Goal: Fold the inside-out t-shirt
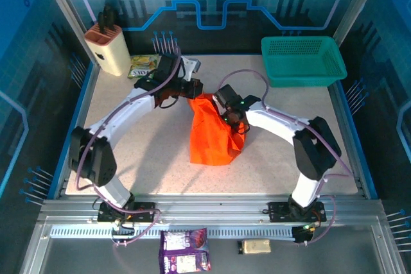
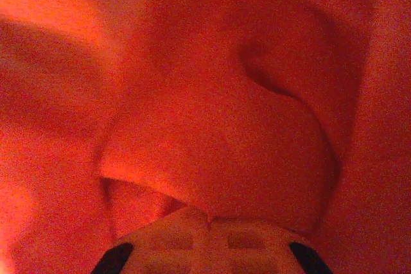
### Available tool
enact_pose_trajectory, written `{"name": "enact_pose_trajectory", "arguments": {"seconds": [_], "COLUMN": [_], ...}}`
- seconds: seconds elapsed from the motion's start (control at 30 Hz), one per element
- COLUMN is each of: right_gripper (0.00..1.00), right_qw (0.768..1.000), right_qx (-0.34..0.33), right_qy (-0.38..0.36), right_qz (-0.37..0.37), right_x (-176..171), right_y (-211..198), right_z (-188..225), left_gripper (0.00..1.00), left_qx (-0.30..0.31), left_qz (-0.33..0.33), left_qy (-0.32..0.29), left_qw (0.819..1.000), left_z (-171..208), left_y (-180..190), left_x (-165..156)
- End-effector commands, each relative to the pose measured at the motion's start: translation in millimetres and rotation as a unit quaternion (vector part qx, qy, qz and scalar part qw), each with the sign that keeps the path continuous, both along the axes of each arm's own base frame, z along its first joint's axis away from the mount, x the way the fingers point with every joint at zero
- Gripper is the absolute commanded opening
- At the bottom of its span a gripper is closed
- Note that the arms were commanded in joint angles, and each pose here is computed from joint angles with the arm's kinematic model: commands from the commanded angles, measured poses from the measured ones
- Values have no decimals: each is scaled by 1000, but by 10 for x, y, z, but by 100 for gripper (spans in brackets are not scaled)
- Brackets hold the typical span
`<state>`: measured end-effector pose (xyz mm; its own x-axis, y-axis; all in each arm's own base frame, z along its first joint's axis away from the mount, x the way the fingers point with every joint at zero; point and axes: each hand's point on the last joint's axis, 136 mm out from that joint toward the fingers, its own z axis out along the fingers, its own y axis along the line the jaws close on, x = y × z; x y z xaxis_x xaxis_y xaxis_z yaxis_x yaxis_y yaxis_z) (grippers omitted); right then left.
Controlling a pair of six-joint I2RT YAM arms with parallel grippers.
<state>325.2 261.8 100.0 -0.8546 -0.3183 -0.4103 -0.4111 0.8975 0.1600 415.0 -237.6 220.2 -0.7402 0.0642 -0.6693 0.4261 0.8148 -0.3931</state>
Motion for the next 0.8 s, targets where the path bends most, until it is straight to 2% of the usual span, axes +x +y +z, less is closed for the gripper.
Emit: {"name": "enact_pose_trajectory", "arguments": {"seconds": [0.0,0.33,0.4,0.6,0.77], "right_gripper": [0,0,0,0,0], "right_qw": [999,974,963,910,874], "right_qx": [39,164,201,338,427], "right_qy": [-20,-155,-180,-239,-234], "right_qz": [26,7,14,24,3], "right_x": [-157,-80,-88,-201,-207], "right_y": [78,124,147,120,-81], "right_z": [464,1848,2119,2859,3078], "left_gripper": [0,0,0,0,0], "left_qx": [-4,-8,-19,-52,-130], "left_qz": [16,71,87,141,193], "left_qy": [13,78,92,142,179], "left_qw": [1000,994,992,978,956], "left_z": [-105,-913,-1052,-1453,-1619], "left_y": [32,312,401,754,1065], "left_x": [156,66,28,-25,6]}}
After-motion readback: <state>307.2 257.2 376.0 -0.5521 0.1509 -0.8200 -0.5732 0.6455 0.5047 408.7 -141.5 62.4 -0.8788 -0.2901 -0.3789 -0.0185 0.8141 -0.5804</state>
